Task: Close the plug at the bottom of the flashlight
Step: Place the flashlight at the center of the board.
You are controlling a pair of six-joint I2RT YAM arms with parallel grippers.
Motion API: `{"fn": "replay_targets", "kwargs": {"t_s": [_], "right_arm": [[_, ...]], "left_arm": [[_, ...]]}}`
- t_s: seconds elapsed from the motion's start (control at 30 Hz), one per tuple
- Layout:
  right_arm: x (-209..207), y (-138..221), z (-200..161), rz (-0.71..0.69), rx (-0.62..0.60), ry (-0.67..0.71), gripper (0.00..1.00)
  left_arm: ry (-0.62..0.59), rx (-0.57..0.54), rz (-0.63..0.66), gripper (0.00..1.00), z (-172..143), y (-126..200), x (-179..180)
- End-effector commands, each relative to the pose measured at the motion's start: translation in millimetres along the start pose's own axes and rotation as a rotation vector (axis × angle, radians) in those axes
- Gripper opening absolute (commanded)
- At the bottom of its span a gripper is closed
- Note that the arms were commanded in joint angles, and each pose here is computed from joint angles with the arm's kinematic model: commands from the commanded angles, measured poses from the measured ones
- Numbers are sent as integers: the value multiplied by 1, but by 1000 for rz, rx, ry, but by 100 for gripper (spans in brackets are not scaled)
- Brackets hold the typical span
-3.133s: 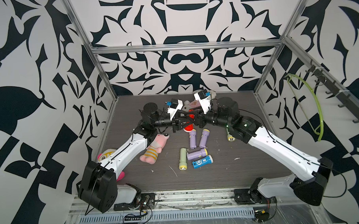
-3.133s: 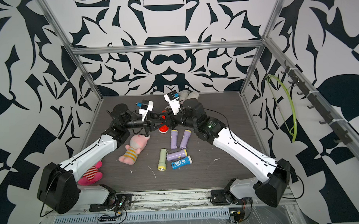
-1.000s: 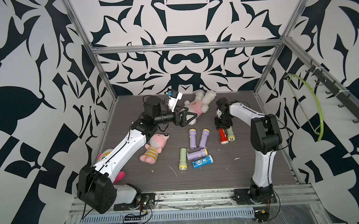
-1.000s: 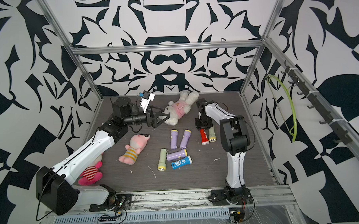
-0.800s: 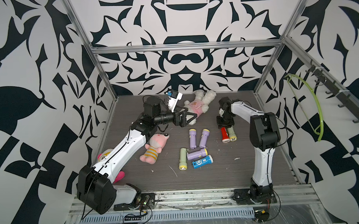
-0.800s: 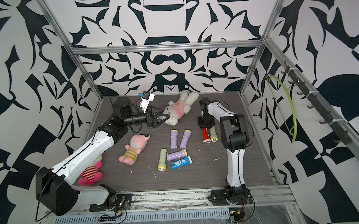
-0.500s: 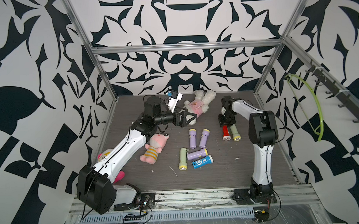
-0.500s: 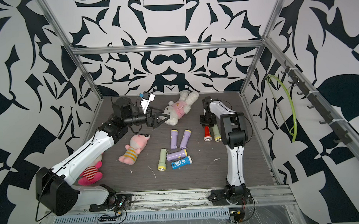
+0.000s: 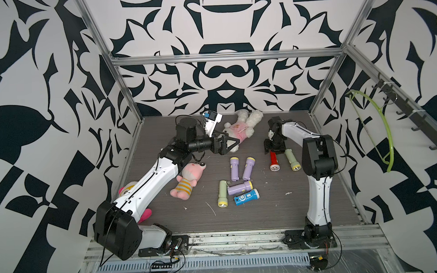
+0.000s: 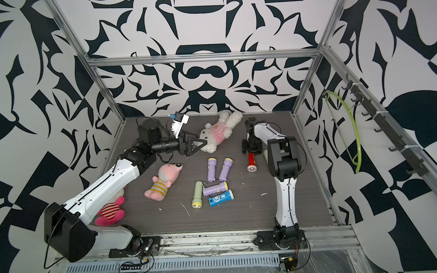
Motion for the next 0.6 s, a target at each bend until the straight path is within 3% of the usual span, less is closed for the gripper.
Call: {"fn": "replay_targets", "kwargs": {"t_s": [0.0,0.37,0.57], "right_arm": [[1,18,4,4,-44,-16,63],[5,78,-9,-35,-165,2,65],[43,97,-39,-17,-194,92,66]], "left_arm": [[-3,-6,1,99,9,1,-3],[-19,-13,42,99,9,7,-4],[-33,-11,122,99,0,19,1]]}}
Point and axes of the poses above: each gripper's point midway between its finger pads, its own y axis back along the fingers, its own x axis along the line the jaws close on, z = x × y, the point moved 3 cm from there along y, back along the fingers, and after that the axes turned 8 degrees about y, right-handed, at the moved point
